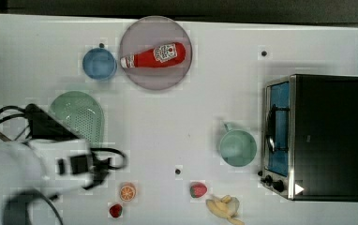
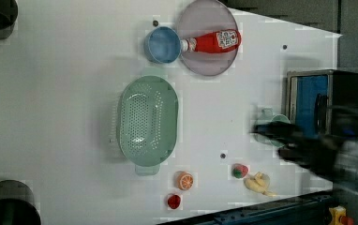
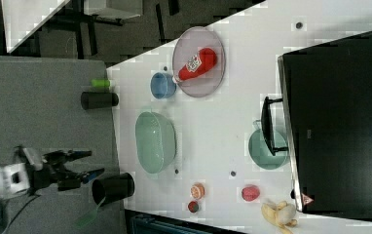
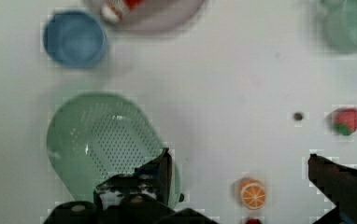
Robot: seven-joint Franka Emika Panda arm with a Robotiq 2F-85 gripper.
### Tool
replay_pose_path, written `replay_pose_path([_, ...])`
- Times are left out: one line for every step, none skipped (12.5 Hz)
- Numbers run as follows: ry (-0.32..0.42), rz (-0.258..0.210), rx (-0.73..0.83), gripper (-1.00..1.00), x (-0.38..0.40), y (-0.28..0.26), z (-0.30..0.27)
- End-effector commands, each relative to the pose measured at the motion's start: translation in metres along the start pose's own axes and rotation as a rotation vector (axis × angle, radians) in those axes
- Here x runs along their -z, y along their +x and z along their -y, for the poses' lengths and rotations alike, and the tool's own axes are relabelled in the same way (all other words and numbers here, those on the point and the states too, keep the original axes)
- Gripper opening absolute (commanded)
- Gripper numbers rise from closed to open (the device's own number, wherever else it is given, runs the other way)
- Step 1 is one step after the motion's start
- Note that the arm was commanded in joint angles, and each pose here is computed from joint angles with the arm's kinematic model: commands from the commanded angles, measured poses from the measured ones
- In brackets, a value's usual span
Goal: Drag strainer left to right.
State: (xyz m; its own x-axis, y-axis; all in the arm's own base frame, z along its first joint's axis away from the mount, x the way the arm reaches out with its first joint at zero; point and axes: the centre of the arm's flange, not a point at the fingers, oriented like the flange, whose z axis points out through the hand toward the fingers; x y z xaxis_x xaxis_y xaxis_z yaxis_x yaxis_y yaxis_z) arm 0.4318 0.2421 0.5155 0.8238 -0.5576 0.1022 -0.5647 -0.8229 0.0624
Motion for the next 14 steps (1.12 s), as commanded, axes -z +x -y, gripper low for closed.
replay_pose_path([0.041, 0.018, -0.247, 1.00, -0.036, -0.013, 0.031])
replay_pose_path([0.045, 0.044, -0.314, 1.00, -0.057, -0.016, 0.045])
replay_pose_path([0.043, 0.073, -0.377, 1.00, -0.078, -0.019, 0.057])
replay_pose_path([0.043, 0.102, -0.444, 1.00, -0.100, -0.019, 0.067])
replay_pose_path([0.039, 0.131, -0.515, 1.00, -0.121, -0.018, 0.076])
replay_pose_path([0.032, 0.160, -0.585, 1.00, -0.142, -0.017, 0.082])
replay_pose_path([0.021, 0.188, -0.649, 1.00, -0.164, -0.017, 0.088])
replay_pose_path([0.007, 0.211, -0.705, 1.00, -0.185, -0.019, 0.093])
replay_pose_path([-0.005, 0.231, -0.759, 1.00, -0.204, -0.021, 0.098])
replay_pose_path([-0.011, 0.242, -0.800, 1.00, -0.223, -0.023, 0.102])
replay_pose_path([-0.012, 0.245, -0.822, 1.00, -0.241, -0.026, 0.106])
replay_pose_path([-0.013, 0.246, -0.835, 1.00, -0.258, -0.029, 0.108])
replay_pose_path([-0.009, 0.246, -0.841, 1.00, -0.272, -0.031, 0.111])
replay_pose_path([-0.007, 0.248, -0.848, 1.00, -0.285, -0.032, 0.112])
